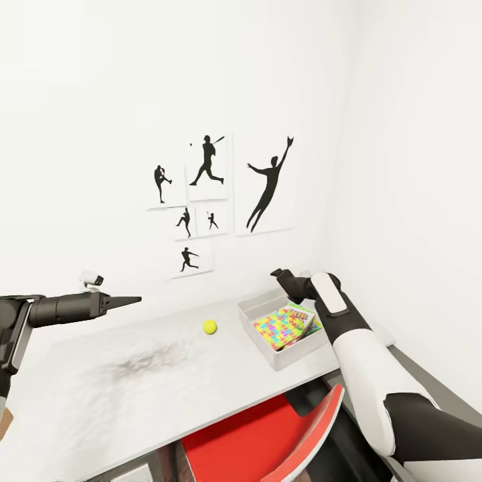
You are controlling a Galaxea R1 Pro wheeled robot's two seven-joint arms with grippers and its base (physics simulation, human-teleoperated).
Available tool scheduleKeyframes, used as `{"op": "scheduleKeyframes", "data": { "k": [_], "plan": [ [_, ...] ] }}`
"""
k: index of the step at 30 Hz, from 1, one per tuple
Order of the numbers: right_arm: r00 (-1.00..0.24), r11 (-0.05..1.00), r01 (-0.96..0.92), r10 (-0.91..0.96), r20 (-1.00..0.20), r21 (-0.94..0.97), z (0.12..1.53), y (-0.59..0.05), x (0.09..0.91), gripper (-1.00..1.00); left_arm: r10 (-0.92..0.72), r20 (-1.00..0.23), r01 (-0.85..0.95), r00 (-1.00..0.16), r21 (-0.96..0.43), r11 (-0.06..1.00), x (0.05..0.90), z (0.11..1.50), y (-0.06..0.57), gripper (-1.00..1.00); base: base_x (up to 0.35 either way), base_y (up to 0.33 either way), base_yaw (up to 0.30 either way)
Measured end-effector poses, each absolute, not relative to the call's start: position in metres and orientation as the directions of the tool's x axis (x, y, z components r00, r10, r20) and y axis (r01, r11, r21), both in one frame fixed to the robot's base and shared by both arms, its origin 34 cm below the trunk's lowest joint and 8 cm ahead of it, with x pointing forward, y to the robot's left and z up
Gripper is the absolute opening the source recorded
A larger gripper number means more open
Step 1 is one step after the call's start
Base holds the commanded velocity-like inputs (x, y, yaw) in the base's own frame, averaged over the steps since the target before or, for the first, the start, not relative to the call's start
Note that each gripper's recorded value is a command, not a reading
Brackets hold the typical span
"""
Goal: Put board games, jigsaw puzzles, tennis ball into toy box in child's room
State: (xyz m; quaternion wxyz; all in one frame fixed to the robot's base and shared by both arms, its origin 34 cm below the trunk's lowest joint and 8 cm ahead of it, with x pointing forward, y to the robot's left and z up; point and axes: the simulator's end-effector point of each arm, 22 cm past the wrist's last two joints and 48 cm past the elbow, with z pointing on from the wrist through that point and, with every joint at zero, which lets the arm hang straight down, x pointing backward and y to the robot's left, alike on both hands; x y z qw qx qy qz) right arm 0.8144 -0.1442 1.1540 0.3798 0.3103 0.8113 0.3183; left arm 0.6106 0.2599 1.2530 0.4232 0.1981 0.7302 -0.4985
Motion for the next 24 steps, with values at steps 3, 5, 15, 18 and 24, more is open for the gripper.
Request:
{"op": "scheduleKeyframes", "data": {
  "k": [3,5,15,18,24],
  "plan": [
    [-0.518,0.609,0.254,0.742,-0.427,0.751,1.1568,-0.1429,0.8147,1.00,-0.133,-0.816,0.711,-0.563,-0.560,0.424,0.6106,1.2531,0.2600,1.00,-0.007,0.003,0.215],
    [-0.517,0.611,0.252,0.741,-0.429,0.751,1.1575,-0.1425,0.8149,1.00,-0.132,-0.816,0.711,-0.563,-0.560,0.425,0.6107,1.2530,0.2599,1.00,-0.048,0.004,0.265],
    [-0.518,0.612,0.251,0.739,-0.431,0.750,1.1578,-0.1414,0.8149,1.00,-0.134,-0.815,0.711,-0.563,-0.561,0.425,0.6108,1.2533,0.2602,1.00,-0.073,0.031,0.286],
    [-0.518,0.612,0.251,0.739,-0.430,0.750,1.1575,-0.1414,0.8150,1.00,-0.134,-0.815,0.710,-0.564,-0.561,0.425,0.6110,1.2532,0.2603,1.00,-0.150,0.052,0.250],
    [-0.523,0.624,0.244,0.729,-0.441,0.742,1.1573,-0.1386,0.8141,1.00,-0.134,-0.816,0.711,-0.563,-0.560,0.425,0.6108,1.2535,0.2602,1.00,-0.048,0.020,0.053]
  ]
}}
